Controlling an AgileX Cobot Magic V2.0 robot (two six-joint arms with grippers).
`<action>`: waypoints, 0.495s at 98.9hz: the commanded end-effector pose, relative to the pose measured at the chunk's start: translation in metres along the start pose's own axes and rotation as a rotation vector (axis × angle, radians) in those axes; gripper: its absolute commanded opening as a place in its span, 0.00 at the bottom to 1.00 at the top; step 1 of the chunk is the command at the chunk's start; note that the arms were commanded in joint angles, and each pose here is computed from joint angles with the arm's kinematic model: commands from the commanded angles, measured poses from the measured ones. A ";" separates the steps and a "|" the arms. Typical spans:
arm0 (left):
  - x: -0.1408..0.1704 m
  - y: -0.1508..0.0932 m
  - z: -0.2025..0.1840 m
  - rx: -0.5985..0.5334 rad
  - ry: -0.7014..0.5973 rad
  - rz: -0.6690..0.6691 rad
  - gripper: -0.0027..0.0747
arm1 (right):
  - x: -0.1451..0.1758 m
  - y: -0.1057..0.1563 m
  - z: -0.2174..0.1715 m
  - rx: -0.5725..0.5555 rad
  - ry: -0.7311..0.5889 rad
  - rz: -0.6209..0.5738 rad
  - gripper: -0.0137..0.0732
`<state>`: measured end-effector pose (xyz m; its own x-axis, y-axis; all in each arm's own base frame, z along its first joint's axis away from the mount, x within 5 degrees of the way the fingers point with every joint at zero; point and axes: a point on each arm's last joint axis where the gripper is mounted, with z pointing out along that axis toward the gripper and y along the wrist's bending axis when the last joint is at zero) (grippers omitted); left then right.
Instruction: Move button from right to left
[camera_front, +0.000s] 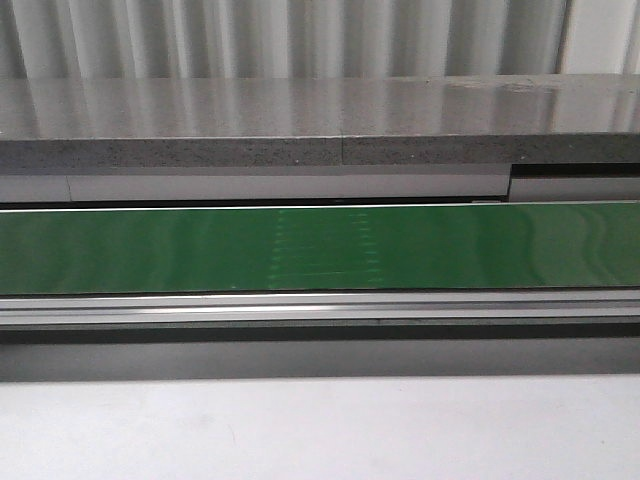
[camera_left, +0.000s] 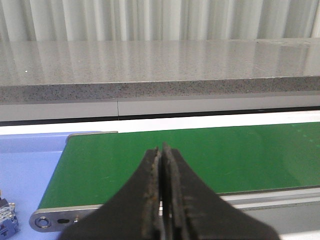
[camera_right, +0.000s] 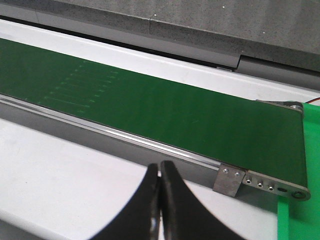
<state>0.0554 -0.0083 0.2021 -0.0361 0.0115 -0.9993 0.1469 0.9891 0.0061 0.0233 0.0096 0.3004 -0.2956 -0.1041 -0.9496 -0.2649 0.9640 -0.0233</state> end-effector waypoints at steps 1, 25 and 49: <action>-0.001 0.000 -0.002 -0.002 -0.096 -0.010 0.01 | -0.013 -0.001 -0.002 0.010 -0.084 -0.009 0.08; -0.001 0.000 -0.002 -0.002 -0.096 -0.010 0.01 | -0.009 -0.003 0.007 0.039 -0.134 -0.001 0.08; -0.001 0.000 -0.002 -0.002 -0.096 -0.010 0.01 | 0.012 -0.016 0.036 0.249 -0.350 0.042 0.08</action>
<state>0.0554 -0.0083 0.2021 -0.0361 0.0115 -0.9993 0.1469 0.9891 0.0061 0.0498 0.0061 0.2725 -0.1371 -0.0300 -0.9901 -0.1010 0.9948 -0.0162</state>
